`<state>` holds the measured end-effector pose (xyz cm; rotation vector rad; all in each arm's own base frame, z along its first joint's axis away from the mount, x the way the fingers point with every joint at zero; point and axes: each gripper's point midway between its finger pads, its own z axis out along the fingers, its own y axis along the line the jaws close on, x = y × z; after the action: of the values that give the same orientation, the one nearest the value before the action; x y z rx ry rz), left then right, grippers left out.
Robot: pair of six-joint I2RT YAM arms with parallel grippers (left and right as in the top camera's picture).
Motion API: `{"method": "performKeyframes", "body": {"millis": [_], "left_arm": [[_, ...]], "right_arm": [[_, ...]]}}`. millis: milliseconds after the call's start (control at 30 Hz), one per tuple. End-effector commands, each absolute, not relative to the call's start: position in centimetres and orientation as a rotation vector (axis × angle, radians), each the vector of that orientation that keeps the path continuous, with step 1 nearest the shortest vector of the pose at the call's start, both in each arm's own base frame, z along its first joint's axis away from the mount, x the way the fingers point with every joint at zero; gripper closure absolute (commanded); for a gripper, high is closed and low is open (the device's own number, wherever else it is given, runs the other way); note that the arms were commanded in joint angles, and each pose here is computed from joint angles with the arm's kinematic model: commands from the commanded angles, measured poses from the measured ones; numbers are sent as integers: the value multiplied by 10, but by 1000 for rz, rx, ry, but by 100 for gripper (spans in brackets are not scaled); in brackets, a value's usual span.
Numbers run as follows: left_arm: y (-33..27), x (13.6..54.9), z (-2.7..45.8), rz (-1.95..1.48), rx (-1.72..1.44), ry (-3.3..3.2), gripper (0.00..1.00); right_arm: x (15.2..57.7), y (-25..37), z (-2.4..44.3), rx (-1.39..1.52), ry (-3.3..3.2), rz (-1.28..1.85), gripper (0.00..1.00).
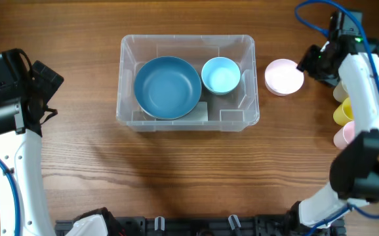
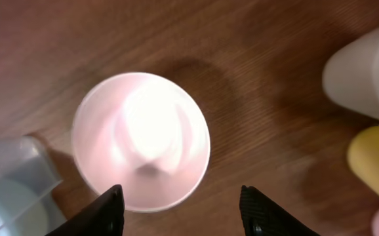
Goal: Pack container
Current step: 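Reach the right gripper to the pink bowl and grasp its rim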
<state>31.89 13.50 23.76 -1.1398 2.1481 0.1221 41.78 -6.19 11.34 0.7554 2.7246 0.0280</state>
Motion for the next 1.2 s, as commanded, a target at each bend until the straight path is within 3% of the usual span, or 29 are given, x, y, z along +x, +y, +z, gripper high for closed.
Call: {"method": "performKeyframes", "body": {"millis": [0, 233, 533, 700, 733, 833, 1000, 1167], "left_arm": [[136, 320, 239, 119, -1137, 2147, 0], [136, 320, 239, 119, -1137, 2147, 0], [136, 320, 239, 119, -1137, 2148, 0], [136, 320, 239, 119, -1137, 2147, 0], [136, 320, 239, 119, -1137, 2147, 0], [136, 320, 239, 119, -1137, 2147, 0], [136, 320, 239, 119, -1137, 2147, 0], [136, 320, 239, 119, -1137, 2147, 0]], "right_arm": [[416, -55, 76, 753, 2818, 50, 43], [413, -46, 39, 701, 2926, 102, 43], [406, -47, 21, 724, 2954, 93, 62], [397, -45, 6, 759, 2959, 93, 65], [397, -45, 5, 760, 2960, 92, 71], [398, -46, 6, 755, 2953, 92, 85], [403, -47, 19, 742, 2917, 92, 87], [416, -49, 64, 683, 2814, 105, 96]]}}
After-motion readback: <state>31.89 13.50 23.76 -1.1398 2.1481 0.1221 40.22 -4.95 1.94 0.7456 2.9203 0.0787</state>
